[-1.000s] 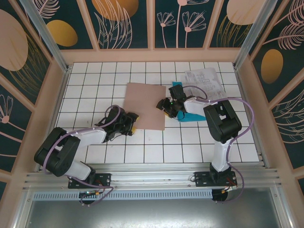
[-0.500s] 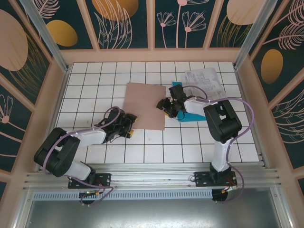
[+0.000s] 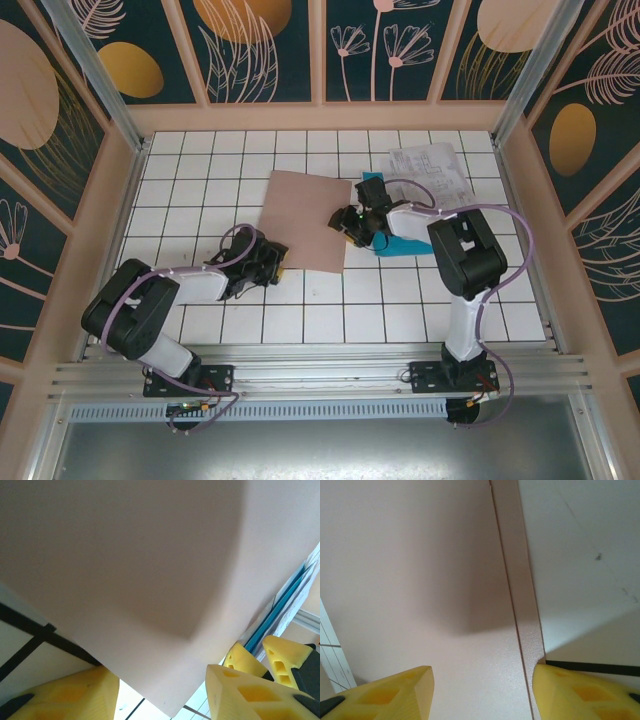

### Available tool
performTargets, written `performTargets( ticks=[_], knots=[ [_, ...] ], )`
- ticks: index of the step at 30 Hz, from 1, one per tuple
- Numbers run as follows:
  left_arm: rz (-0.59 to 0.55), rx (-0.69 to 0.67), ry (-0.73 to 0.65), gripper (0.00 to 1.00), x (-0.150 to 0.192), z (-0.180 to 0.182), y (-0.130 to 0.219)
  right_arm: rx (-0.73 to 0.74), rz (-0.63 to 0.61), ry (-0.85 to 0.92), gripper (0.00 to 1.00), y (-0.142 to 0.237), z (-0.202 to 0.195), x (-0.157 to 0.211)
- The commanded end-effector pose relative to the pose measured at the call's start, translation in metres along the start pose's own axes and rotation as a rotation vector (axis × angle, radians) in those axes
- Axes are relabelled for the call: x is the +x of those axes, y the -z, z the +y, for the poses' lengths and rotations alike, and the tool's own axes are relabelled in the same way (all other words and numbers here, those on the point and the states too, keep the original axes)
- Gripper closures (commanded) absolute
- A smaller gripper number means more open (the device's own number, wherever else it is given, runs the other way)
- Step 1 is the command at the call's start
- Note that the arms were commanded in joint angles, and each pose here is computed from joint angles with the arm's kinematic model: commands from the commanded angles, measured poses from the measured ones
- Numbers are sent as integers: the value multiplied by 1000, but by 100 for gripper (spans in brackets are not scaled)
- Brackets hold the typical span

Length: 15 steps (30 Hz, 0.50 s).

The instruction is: Put the files into the folder

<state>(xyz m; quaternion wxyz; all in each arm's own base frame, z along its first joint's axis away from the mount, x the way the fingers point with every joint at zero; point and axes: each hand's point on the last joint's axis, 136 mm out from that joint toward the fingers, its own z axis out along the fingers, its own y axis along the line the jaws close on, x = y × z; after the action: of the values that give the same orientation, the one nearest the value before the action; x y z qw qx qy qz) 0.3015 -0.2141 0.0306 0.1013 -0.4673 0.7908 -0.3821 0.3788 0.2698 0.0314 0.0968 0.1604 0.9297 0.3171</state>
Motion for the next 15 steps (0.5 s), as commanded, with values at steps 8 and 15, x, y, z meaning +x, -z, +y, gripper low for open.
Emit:
performTargets(
  ticks=[8,15],
  knots=[
    [15,-32,15,50,8,-4,1,127,69,-39,43,-15,-40,14],
    [-44,-48,-6,46,-1,1,15,131,73,-44,43,-16,-43,15]
  ],
)
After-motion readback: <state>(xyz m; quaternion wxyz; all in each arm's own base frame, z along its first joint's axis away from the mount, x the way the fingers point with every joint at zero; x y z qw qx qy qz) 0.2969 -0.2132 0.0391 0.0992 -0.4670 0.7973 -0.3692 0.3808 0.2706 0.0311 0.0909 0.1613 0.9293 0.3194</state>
